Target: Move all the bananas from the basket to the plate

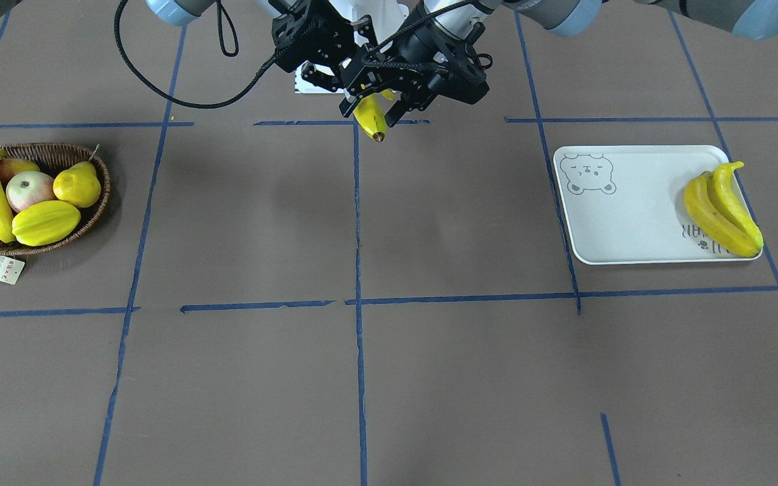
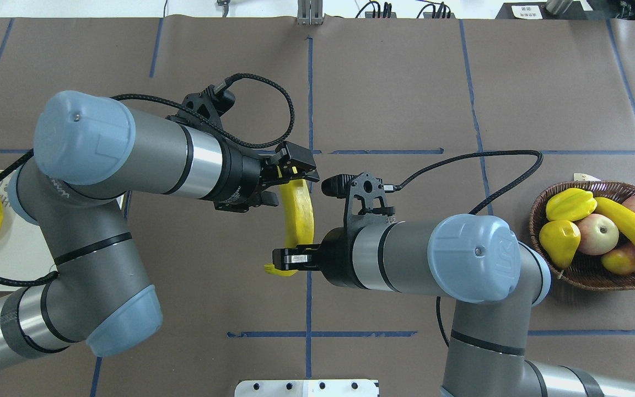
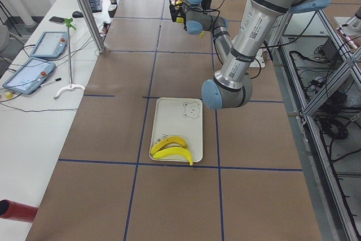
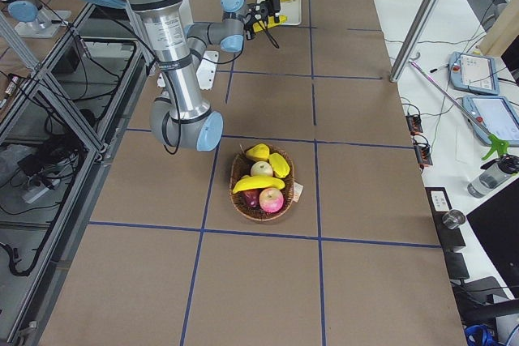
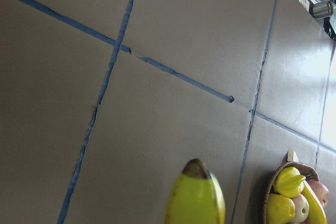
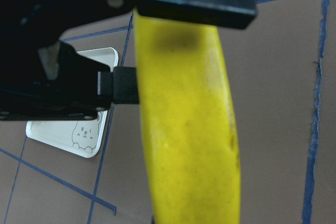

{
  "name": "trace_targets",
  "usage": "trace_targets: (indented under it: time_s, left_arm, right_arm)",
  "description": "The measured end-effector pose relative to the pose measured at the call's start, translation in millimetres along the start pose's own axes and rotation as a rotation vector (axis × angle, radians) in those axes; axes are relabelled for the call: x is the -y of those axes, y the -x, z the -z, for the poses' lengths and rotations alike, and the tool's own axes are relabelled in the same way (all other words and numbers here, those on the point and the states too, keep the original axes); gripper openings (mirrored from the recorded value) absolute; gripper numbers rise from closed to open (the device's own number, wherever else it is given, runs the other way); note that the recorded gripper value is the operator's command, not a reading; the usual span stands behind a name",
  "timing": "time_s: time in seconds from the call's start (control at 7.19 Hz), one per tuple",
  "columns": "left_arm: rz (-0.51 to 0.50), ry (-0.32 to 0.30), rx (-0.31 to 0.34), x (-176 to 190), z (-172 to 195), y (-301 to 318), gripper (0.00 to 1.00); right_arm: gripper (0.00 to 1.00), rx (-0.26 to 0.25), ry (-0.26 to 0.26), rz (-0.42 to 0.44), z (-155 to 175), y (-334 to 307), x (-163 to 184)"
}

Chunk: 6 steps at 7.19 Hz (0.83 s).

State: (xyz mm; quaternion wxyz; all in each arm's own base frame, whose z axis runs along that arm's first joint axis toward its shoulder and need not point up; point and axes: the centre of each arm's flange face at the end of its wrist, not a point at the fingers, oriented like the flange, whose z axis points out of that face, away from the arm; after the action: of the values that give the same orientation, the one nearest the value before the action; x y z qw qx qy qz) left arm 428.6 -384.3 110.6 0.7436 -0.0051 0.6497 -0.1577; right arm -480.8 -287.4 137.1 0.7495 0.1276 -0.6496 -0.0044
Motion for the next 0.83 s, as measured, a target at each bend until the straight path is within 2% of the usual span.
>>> trace_targets:
  time_s: [0.28,0.42,0.56,0.7,0.83]
  left_arm:
    - [-0.005,0.005,-0.021,-2.4,2.7,-3.5,0.16]
    - [-0.007,0.007,-0.032,-3.1,3.5,-4.5,0.04]
    - [-0.008,0.008,-0.037,-3.4,4.1,-5.0,0.0]
    - [-0.009,0.008,-0.039,-3.4,4.2,-4.9,0.0]
    - [-0.008,0.008,-0.037,-3.2,4.0,-4.2,0.0]
  right_arm:
    - [0.36,-0.003,0.001,-0.006,-0.5,0.4,0.1]
    - [0.4,-0.004,0.001,-0.007,-0.8,0.3,0.2]
    - [0.87,-0.004,0.001,-0.011,-0.5,0.6,0.3]
    - [1.0,-0.001,0.0,-0.027,-0.3,2.2,0.5]
    - [1.0,0.004,0.0,-0.048,0.3,5.0,0.8]
